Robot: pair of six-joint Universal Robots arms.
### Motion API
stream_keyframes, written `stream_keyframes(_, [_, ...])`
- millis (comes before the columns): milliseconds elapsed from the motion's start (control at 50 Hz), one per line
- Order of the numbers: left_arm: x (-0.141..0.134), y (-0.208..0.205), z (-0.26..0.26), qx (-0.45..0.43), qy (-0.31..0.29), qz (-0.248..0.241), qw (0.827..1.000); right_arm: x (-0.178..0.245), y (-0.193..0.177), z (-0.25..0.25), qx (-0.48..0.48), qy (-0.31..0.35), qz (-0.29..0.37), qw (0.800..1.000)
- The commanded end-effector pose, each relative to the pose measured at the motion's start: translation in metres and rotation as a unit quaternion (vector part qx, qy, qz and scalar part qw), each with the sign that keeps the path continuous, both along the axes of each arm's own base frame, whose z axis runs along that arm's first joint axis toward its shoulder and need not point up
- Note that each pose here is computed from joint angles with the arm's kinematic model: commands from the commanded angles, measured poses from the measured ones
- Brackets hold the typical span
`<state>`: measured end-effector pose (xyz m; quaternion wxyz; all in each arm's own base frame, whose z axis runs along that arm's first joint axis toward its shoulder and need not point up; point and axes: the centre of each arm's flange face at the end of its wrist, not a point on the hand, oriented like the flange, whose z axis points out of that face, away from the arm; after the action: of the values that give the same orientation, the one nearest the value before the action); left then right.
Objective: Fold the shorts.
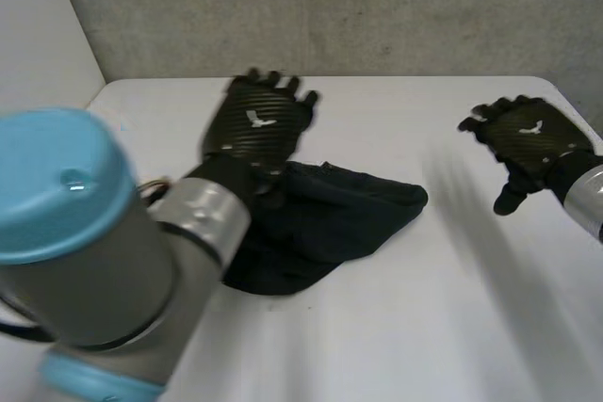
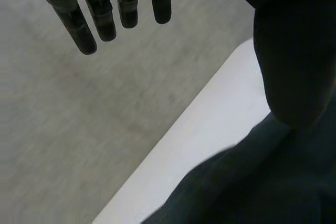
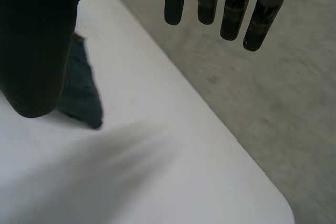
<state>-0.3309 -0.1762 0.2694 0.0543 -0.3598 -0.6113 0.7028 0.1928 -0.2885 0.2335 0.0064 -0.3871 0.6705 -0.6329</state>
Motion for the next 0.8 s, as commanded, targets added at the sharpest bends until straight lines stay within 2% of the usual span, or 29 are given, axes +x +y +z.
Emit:
stream_keyframes(20, [0.028,-0.006,-0.011,0.017,-0.015,0.049,0.999,0.030,0.000,-0.024,0.032,0.007,0.072,0.997])
stream_keyframes(120, [0.027,-0.016,-0.015,0.018,-0.023,0.056,0.998,0.052,-0.018,-0.052,0.077,-0.013,0.086,0.993])
stream_keyframes(180, [0.017,-0.029,-0.021,0.025,-0.029,0.057,0.998,0.056,-0.028,-0.061,0.091,-0.028,0.083,0.992])
stream_keyframes(360, [0.000,-0.052,-0.056,0.103,-0.099,0.056,0.988,0.073,-0.047,-0.100,0.122,-0.029,0.063,0.990])
stream_keyframes(460, [-0.005,-0.057,-0.076,0.139,-0.132,0.055,0.980,0.076,-0.052,-0.102,0.118,-0.029,0.065,0.990])
stream_keyframes(540, [-0.009,-0.061,-0.068,0.129,-0.123,0.055,0.982,0.078,-0.053,-0.100,0.114,-0.032,0.073,0.990])
stream_keyframes(680, [-0.012,-0.064,-0.017,0.074,-0.075,0.060,0.993,0.081,-0.052,-0.074,0.092,-0.047,0.091,0.990])
stream_keyframes(760, [-0.010,-0.060,0.029,0.027,-0.032,0.056,0.998,0.079,-0.047,-0.026,0.048,-0.056,0.092,0.993])
stream_keyframes(800, [-0.006,-0.057,0.058,-0.003,-0.006,0.058,0.998,0.076,-0.040,0.017,0.008,-0.061,0.091,0.994])
